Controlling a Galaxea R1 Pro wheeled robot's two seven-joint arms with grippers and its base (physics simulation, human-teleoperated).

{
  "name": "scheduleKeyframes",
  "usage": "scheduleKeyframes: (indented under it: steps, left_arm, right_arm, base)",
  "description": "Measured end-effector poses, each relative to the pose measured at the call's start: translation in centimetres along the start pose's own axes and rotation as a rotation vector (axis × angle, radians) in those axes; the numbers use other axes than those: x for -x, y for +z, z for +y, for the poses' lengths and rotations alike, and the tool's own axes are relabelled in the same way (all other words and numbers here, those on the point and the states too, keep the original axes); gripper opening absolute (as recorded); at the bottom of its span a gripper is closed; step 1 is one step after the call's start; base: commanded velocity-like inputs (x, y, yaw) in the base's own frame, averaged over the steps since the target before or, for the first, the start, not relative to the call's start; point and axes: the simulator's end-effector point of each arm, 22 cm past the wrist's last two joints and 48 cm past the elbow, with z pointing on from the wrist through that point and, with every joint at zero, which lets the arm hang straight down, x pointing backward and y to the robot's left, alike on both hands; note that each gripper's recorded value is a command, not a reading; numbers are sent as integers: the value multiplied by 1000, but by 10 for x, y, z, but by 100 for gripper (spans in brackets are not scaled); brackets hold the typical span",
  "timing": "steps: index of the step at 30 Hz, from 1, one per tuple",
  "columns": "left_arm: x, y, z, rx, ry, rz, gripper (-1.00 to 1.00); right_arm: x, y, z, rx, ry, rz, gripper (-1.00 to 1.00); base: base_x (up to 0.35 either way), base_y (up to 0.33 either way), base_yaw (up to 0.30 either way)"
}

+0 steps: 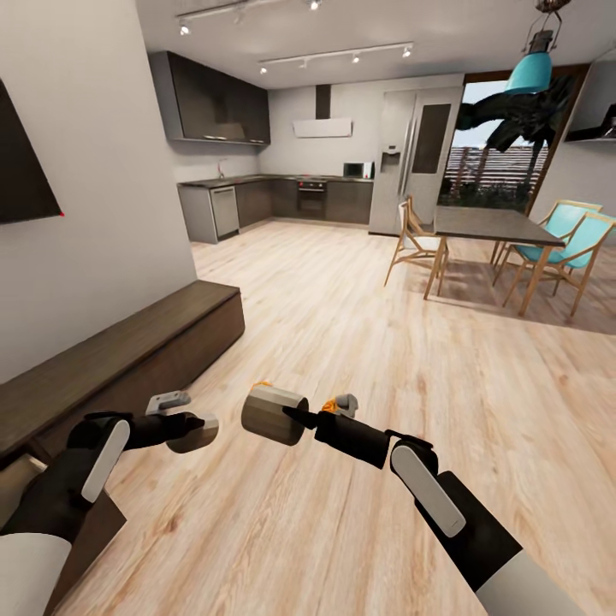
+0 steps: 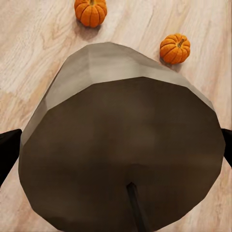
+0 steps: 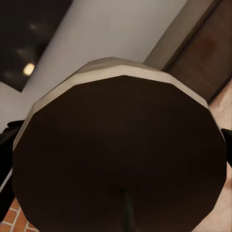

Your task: Place each of the two pumpkins and all three candles from the living room inside a cabinet in the living room (use any cabinet), then make sure every cabinet is closed, and position the cauldron so it is next to a table in the living room.

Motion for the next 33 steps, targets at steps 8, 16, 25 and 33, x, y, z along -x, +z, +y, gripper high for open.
scheduleKeyframes:
  steps: [8, 16, 25, 33]
  left_arm:
    - [17, -16, -6, -1, 3, -12, -100]
    - [33, -32, -12, -3, 5, -25, -100]
    - [47, -48, -20, -6, 12, -29, -100]
    - [53, -58, -34, -8, 42, -15, -100]
  right_arm:
    - [14, -1, 18, 4, -11, -4, -100]
    - [28, -3, 32, 2, -18, -8, -100]
    - [30, -8, 16, -64, 16, 7, -100]
    - [35, -19, -18, -235, 34, 18, -100]
  base:
    - [0, 0, 0]
    - [0, 0, 0]
    - [0, 0, 0]
    - [0, 0, 0]
